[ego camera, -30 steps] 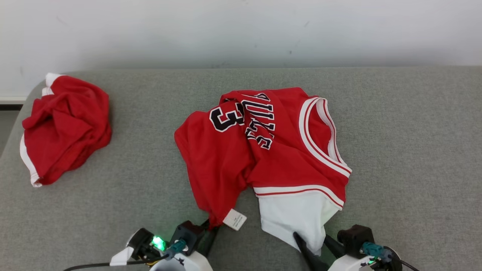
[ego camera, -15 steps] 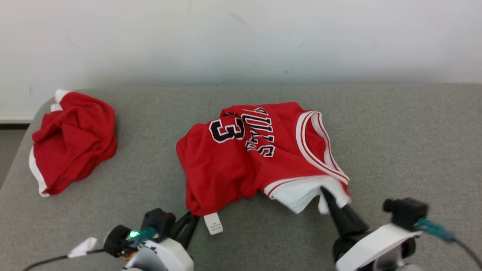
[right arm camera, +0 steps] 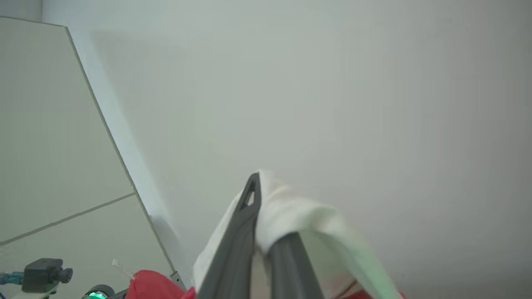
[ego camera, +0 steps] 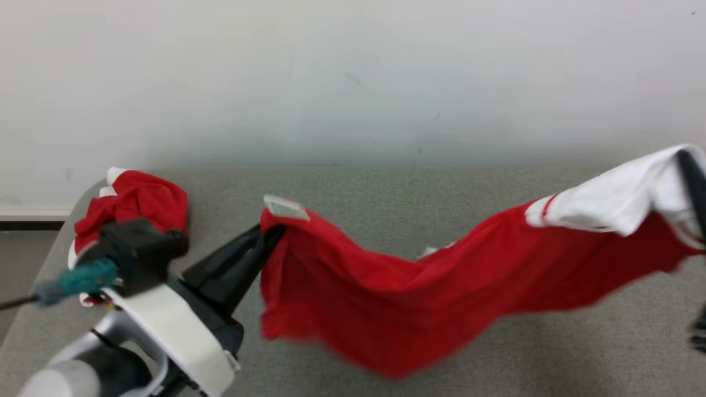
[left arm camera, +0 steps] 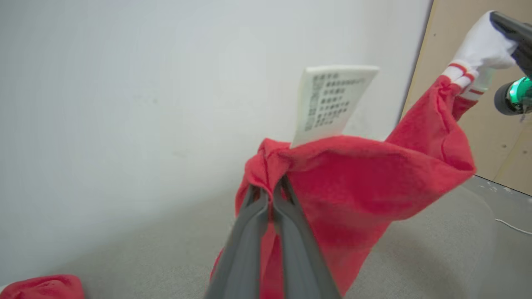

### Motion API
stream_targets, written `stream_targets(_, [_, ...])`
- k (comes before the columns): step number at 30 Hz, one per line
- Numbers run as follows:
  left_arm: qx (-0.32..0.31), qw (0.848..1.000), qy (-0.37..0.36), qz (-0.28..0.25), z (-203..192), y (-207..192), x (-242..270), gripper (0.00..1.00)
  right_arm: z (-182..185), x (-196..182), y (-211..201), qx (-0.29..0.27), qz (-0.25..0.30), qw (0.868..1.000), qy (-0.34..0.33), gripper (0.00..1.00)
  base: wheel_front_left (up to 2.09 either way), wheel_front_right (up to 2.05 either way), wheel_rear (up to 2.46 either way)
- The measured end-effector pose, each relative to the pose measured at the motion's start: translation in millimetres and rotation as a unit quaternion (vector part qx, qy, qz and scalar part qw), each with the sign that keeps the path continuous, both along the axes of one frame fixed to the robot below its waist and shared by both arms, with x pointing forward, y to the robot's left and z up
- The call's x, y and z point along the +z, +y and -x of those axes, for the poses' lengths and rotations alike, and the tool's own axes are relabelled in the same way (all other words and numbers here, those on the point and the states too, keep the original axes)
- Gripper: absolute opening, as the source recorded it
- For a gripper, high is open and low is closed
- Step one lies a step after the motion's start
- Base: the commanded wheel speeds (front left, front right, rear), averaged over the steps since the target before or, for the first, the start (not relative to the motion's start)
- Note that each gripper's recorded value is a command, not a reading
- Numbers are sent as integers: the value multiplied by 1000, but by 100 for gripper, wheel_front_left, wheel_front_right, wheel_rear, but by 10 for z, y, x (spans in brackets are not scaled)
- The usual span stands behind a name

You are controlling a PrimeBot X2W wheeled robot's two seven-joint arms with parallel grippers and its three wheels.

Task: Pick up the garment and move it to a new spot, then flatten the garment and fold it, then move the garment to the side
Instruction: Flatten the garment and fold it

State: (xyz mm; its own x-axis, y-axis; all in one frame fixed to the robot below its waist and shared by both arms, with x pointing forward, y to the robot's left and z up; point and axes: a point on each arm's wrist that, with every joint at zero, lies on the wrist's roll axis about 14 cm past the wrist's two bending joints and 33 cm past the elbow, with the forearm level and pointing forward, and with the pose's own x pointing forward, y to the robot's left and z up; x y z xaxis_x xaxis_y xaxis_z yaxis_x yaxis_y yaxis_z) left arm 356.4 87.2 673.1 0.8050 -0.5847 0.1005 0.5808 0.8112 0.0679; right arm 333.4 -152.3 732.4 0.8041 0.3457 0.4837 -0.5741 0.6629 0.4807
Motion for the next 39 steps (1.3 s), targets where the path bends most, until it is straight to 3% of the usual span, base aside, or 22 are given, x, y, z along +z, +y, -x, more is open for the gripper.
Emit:
stream_targets(6, [-32, 999, -23, 13, 58, 26, 577, 0, 203, 583, -258, -15, 5, 997, -81, 0, 0, 0, 0])
stream_targets(10, [-21, 999, -28, -5, -183, 129, 762, 0, 21, 731, -328, -23, 31, 996, -85, 0, 0, 0, 0])
stream_targets(13, [-6, 1000, -3, -19, -538, 210, 709, 0, -379, 681, -345, -25, 47, 997, -50, 0, 0, 0, 0])
stream_targets(19, [37, 997, 44, -49, -1529, 356, 443, 0, -1567, 446, -251, -23, 51, 998, 32, 0, 0, 0, 0])
stream_targets(27, [109, 992, 16, -67, -2843, 472, 129, 0, -3043, 391, -219, -62, -5, 997, 55, 0, 0, 0, 0])
stream_targets(33, [125, 989, 2, -73, -3327, 503, -364, 0, -3631, -161, 6, -49, -29, 993, 106, 0, 0, 0, 0])
stream_targets(39, [95, 992, 14, -84, -3134, 452, -900, 0, -3385, -975, 101, -26, -33, 983, 179, 0, 0, 0, 0])
